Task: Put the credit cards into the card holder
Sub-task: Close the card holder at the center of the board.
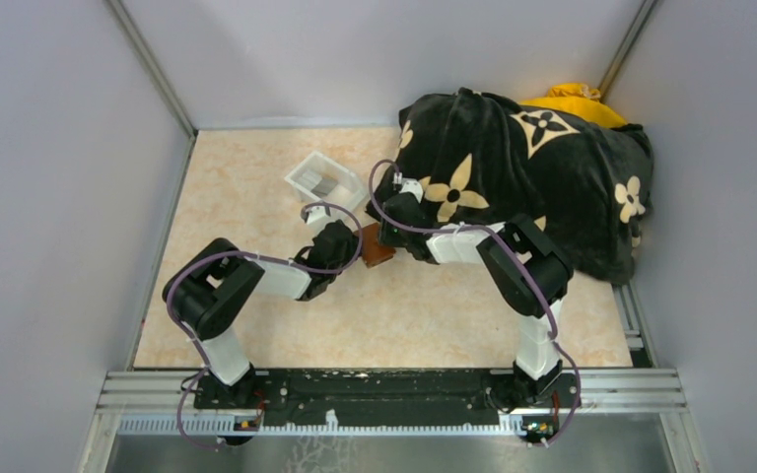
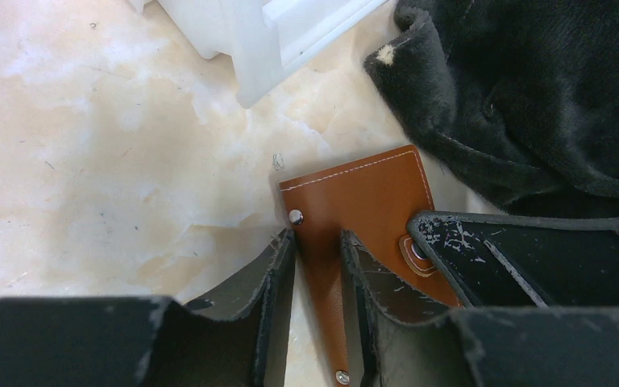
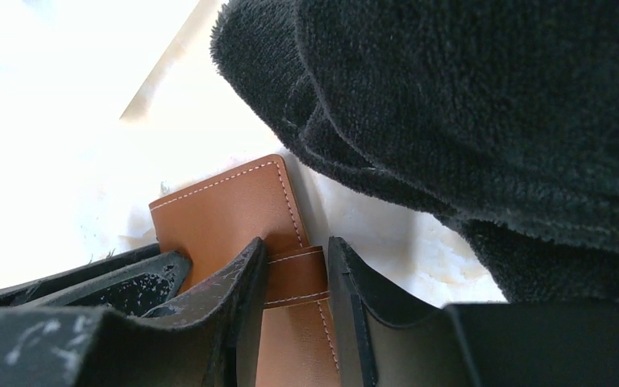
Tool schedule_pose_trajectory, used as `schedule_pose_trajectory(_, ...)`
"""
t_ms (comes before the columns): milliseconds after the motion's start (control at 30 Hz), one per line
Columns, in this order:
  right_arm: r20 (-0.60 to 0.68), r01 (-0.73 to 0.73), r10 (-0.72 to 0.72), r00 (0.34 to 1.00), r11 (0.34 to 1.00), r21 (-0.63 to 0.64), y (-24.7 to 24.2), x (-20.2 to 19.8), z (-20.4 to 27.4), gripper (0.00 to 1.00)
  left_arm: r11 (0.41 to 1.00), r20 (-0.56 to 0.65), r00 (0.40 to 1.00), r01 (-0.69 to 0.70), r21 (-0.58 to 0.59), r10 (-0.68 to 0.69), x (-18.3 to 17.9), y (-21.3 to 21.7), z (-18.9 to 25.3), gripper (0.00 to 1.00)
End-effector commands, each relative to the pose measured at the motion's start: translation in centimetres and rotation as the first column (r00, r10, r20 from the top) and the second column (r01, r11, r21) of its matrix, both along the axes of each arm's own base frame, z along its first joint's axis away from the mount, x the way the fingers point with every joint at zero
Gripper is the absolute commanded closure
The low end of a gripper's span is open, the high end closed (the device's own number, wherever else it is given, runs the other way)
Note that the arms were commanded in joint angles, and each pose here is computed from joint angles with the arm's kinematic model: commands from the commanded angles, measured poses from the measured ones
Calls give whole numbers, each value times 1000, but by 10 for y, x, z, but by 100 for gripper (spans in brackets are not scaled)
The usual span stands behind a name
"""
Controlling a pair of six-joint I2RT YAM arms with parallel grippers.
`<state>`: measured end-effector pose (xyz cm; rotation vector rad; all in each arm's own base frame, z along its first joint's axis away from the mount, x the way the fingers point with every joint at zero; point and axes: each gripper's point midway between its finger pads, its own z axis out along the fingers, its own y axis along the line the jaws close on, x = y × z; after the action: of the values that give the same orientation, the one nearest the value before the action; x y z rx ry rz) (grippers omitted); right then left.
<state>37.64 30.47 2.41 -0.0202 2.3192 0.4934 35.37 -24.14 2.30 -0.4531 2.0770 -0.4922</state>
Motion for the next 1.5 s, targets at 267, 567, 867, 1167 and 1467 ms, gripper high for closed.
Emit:
schedule_pose_trajectory(267,-180,53,-147,973,893,-446,-94,-83,-115,67,979,-373,926,125,158,-58,-75,28,-92,73)
schedule_pose_trajectory(567,-133,85,-180,975,849,-522,-106,-100,-140,68,983,-416,907,127,133,-61,-82,24,-98,75)
schedule_pose_trajectory(867,-99,101,-194,976,806,-583,-116,-118,-157,69,988,-453,889,120,94,-65,-94,20,-103,81)
schedule_pose_trajectory(1167,-130,58,-191,973,744,-666,-131,-147,-181,70,992,-471,879,111,58,-71,-102,19,-105,83)
schedule_pose_trajectory(1467,-122,9,-142,982,687,-726,-128,-158,-187,72,992,-479,874,113,47,-77,-104,17,-107,86)
